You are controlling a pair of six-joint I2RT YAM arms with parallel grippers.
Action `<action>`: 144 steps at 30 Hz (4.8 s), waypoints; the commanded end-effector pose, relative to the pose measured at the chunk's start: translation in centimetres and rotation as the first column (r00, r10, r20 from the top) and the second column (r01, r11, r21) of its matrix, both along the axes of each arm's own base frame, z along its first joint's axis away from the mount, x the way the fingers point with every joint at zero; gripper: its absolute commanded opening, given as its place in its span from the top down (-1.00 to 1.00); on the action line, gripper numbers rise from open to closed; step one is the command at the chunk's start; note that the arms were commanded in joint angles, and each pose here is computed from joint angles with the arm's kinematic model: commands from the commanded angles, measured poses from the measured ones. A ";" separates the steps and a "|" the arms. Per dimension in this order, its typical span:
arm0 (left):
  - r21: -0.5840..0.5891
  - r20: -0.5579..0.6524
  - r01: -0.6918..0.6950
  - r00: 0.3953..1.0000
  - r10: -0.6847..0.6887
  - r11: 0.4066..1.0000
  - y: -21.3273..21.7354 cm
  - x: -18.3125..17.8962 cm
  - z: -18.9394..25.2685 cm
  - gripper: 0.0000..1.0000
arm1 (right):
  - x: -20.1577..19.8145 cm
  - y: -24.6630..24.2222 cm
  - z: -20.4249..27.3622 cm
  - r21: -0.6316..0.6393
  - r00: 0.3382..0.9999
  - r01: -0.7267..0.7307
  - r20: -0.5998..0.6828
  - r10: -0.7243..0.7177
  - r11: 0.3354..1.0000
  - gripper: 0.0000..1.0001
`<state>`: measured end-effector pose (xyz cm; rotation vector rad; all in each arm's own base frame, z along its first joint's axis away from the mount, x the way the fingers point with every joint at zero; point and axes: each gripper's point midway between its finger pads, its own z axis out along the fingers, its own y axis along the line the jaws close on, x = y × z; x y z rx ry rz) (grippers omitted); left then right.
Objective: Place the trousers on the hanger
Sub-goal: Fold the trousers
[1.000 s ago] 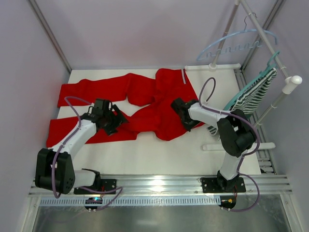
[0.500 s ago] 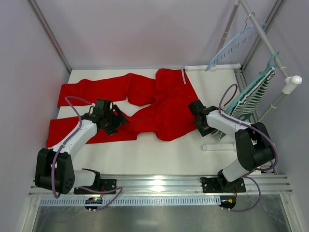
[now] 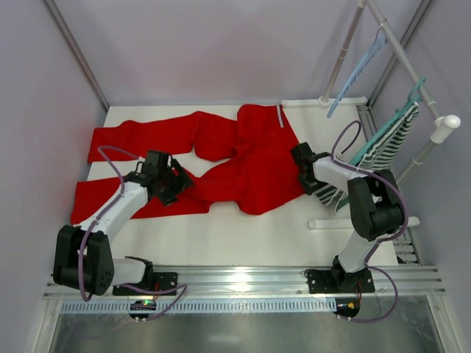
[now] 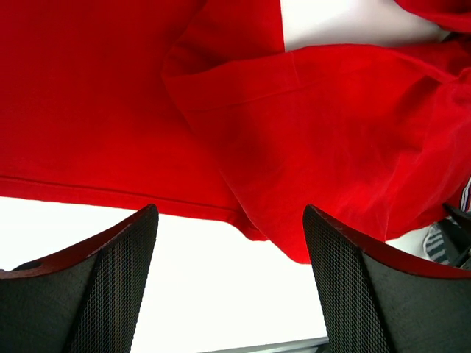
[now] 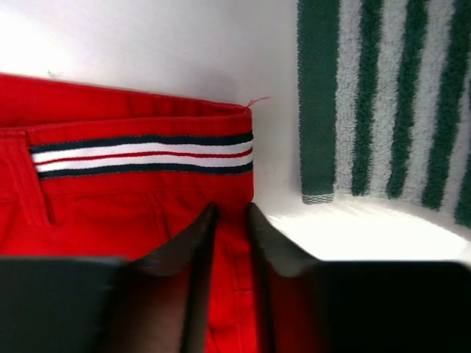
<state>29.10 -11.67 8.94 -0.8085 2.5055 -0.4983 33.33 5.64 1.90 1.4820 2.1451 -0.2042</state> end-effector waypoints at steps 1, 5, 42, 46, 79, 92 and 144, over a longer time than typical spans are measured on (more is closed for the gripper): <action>0.033 0.054 -0.014 0.998 0.012 0.999 0.4 1.2 1.6 -0.60 | 0.9 -0.5 0.5 -0.013 1.000 0.025 0.016 -0.025 1.000 0.57; 0.094 0.059 -0.053 0.997 0.048 0.994 1.8 1.7 2.2 -0.61 | -0.8 -2.3 3.3 -0.090 0.998 0.065 -0.008 -0.066 0.994 0.93; 0.250 -0.150 -0.816 0.499 0.854 0.521 28.0 -9.3 -4.4 -0.72 | -5.0 -3.4 13.4 -0.116 0.932 -0.101 0.338 0.134 0.988 0.93; 0.244 -0.130 -0.838 0.471 0.873 0.488 30.2 -8.3 -5.4 -0.72 | -5.0 -3.7 14.1 -0.129 0.926 -0.104 0.349 0.143 0.986 0.93; 0.305 -0.076 -0.821 0.485 0.871 0.483 34.2 -5.7 -2.8 0.54 | -4.8 -3.8 21.1 -0.204 0.849 -0.154 0.472 0.235 0.967 0.93; 0.323 -0.148 -0.838 0.414 0.898 0.439 33.6 -7.1 -7.7 -0.08 | -4.0 -2.6 20.2 -0.190 0.836 -0.204 0.476 0.272 0.960 0.93; -0.075 0.325 -0.879 0.425 0.845 0.471 32.8 0.9 18.3 0.99 | -5.6 -4.9 31.2 -0.313 0.789 -0.173 0.524 0.322 0.934 0.93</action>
